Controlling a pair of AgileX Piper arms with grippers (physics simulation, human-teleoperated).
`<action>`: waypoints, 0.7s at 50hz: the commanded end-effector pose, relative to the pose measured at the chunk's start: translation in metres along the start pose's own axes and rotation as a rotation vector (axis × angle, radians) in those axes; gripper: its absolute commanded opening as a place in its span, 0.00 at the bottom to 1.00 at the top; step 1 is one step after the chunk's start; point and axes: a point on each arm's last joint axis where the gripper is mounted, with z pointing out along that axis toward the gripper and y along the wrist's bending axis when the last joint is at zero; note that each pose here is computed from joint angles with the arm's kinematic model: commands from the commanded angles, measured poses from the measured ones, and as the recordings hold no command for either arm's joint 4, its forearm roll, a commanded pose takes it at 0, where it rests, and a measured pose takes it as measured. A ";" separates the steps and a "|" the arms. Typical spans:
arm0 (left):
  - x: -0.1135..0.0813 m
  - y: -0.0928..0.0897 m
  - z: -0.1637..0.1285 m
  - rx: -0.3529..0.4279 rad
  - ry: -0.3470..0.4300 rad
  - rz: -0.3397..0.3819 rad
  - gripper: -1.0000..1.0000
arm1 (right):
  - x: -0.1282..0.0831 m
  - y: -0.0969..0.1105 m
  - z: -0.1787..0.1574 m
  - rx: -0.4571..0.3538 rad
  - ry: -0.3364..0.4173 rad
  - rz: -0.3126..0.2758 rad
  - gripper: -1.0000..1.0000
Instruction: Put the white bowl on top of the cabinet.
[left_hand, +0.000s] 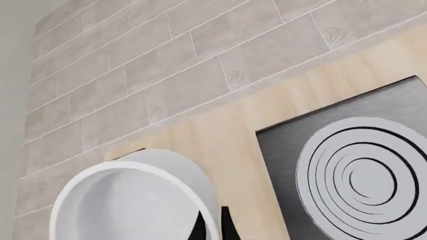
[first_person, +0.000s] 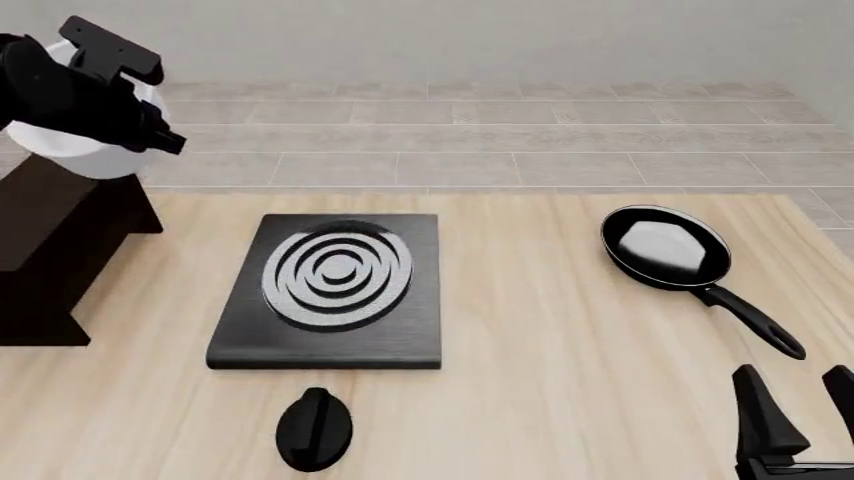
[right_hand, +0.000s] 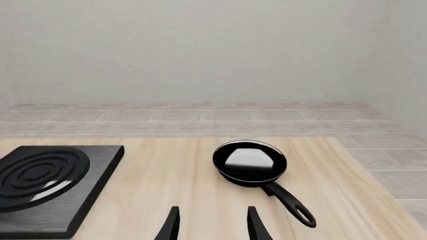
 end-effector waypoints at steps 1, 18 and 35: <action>0.004 0.041 -0.004 -0.090 0.013 -0.060 0.00 | 0.000 0.000 0.000 0.000 0.000 0.000 1.00; 0.037 0.080 0.011 -0.169 0.068 -0.162 0.00 | 0.000 0.000 0.000 0.000 0.000 0.000 1.00; 0.064 0.096 0.045 -0.194 0.104 -0.261 0.00 | 0.000 0.000 0.000 0.000 0.000 0.000 1.00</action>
